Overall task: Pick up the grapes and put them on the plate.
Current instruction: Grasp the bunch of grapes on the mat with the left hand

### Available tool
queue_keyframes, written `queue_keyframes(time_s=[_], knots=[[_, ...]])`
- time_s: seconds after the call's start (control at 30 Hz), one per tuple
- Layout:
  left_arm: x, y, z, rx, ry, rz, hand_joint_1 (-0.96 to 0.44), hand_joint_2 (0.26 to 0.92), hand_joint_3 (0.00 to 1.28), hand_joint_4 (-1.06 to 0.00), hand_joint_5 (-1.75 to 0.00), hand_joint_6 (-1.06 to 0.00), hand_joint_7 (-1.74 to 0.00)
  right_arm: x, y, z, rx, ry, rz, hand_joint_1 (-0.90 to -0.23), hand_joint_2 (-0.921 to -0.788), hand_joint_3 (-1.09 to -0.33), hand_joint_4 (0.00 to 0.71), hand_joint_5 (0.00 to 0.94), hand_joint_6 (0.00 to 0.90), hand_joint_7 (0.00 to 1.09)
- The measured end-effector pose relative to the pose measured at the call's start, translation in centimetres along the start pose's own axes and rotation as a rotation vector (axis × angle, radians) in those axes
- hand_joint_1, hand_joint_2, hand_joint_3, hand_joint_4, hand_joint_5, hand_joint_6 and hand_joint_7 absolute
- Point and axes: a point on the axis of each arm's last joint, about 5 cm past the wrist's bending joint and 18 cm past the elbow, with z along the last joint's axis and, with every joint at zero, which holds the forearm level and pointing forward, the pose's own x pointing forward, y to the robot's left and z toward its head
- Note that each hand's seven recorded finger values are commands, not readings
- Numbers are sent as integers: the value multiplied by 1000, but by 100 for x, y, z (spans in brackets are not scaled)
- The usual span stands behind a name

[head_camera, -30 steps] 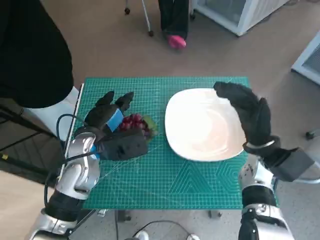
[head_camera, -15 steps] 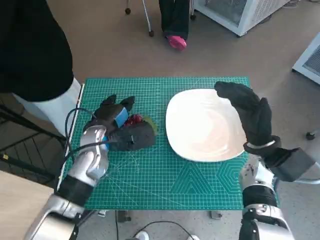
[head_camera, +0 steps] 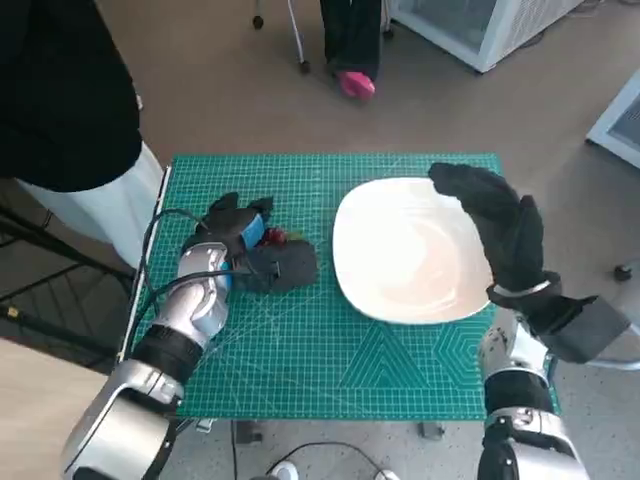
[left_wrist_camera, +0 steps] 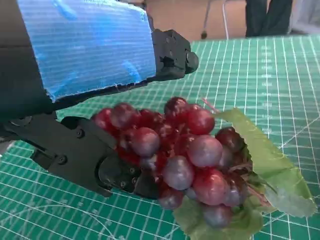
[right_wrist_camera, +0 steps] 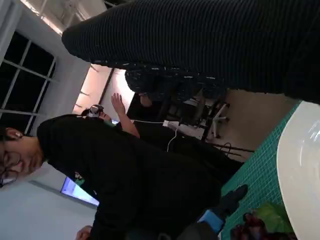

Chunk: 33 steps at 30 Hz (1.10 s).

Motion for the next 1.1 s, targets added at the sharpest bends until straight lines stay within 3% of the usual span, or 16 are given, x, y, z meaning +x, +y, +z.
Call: queue_keyframes(time_s=[1.1], knots=[[82,-108,-15,24,-20,11,-316,741,1,-186,-24,-325,-38,-9,-41,22,-22,0,-10,-449,-921,-536,283,0,258,0]])
